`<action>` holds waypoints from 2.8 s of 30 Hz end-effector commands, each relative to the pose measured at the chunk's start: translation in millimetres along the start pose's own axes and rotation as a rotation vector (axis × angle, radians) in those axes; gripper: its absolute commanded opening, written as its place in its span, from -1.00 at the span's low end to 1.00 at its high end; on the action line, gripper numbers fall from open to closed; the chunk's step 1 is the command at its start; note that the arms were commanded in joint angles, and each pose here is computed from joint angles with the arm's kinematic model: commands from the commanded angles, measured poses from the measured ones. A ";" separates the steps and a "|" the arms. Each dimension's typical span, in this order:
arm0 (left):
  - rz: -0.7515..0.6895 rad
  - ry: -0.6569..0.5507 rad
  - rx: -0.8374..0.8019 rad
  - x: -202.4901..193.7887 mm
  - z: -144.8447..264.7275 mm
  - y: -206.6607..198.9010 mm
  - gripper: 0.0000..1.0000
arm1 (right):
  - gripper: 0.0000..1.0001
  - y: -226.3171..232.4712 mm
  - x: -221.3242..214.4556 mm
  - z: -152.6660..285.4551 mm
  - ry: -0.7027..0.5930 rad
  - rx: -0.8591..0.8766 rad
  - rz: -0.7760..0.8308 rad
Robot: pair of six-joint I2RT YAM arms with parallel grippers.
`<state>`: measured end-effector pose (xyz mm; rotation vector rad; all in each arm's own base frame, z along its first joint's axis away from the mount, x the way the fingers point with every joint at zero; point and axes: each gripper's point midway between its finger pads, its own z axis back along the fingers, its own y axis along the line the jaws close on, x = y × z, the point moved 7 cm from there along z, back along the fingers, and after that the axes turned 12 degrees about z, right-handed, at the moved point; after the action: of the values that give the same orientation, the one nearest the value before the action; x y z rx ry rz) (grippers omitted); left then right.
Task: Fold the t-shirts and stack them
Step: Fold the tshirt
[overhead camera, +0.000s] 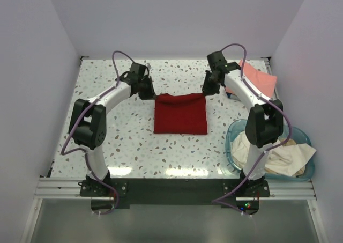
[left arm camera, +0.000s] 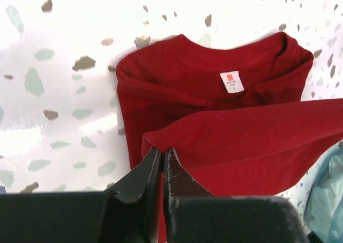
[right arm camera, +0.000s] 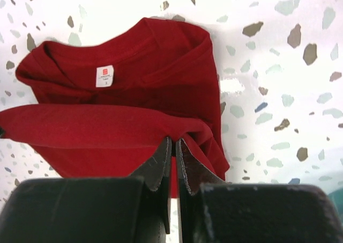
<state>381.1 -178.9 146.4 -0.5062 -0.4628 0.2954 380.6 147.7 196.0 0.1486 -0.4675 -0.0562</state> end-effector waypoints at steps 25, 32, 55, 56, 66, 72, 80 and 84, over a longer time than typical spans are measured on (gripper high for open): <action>-0.060 -0.163 -0.133 20.5 5.2 8.7 0.49 | 0.98 -2.2 10.3 -10.6 -0.090 0.426 0.077; -0.067 -0.076 -0.153 2.2 -13.9 21.2 0.40 | 0.98 -14.3 -37.3 -27.6 -0.027 0.479 0.034; -0.010 0.051 -0.030 -11.9 -64.6 50.5 -0.45 | 0.93 -37.7 -61.9 -99.9 0.120 0.543 0.008; -0.010 0.056 -0.017 -13.2 -64.7 52.6 -0.49 | 0.93 -36.8 -62.3 -103.2 0.118 0.547 0.001; -0.010 0.109 0.037 -31.3 -68.8 70.8 -0.71 | 0.79 -30.7 -83.6 -121.2 0.168 0.518 0.007; -0.005 0.125 0.034 -36.4 -70.6 73.9 -0.72 | 0.63 -14.0 -88.8 -130.7 0.194 0.536 0.030; 0.004 0.124 0.003 -37.1 -68.0 69.8 -0.68 | -0.30 -4.3 -78.3 -126.4 0.182 0.540 0.049; 0.010 0.099 -0.033 -31.0 -60.4 60.0 -0.08 | -1.00 -1.4 -60.7 -111.3 0.140 0.520 0.069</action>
<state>391.9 -172.5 73.4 -0.6112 -0.4361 0.2524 375.6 168.4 68.3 0.7276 -0.3463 0.1394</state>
